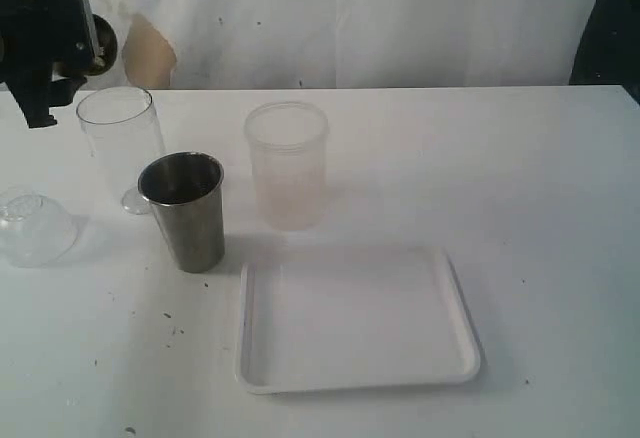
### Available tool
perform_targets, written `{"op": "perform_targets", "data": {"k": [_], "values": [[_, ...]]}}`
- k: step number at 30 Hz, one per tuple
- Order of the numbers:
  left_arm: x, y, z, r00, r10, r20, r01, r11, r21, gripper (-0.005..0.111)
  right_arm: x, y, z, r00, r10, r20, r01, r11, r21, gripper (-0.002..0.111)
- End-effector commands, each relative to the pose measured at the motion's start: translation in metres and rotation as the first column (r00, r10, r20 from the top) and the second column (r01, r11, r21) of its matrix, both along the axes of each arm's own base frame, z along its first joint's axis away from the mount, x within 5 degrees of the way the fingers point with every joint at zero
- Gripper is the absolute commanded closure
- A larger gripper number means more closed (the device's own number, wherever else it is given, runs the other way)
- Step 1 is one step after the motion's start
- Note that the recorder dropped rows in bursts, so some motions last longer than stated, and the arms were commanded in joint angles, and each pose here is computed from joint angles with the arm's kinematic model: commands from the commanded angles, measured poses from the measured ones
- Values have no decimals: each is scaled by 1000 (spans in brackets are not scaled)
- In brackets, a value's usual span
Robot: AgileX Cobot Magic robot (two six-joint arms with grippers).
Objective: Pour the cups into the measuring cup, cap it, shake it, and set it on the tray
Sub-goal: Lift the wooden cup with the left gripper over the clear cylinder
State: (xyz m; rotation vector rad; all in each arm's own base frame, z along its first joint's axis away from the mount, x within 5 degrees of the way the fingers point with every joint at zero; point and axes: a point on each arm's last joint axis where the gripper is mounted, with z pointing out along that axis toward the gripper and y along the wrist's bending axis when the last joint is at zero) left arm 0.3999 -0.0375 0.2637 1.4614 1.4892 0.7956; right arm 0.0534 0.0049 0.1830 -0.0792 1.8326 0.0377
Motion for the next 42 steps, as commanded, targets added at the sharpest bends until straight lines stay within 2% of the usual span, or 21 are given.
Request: {"op": "perform_targets", "data": {"k": [1,8,17,21,26,35,42], "values": [[1,-5,6,995,-80,54,77,995,63,107,0,0,-1,1000,5,2,-5,1000,-3,106],[2,-7,4,987,-146,68,133,976,170,107,0,0,-1,1000,5,2,-5,1000,-3,106],[18,-7,-3,987,-147,60,132,971,197,107,0,0,-1,1000,5,2,-5,1000,-3,106],[19,-7,-1,980,-186,64,160,943,292,107,0,0,-1,1000,5,2,-5,1000,-3,106],[19,-4,-3,975,-221,32,186,886,425,107,0,0,-1,1000,5,2,-5,1000,-3,106],[18,-8,-3,969,-244,27,205,865,459,107,0,0,-1,1000,5,2,-5,1000,-3,106],[17,-14,-4,956,-294,1,244,795,556,107,0,0,-1,1000,5,2,-5,1000,-3,106]]}}
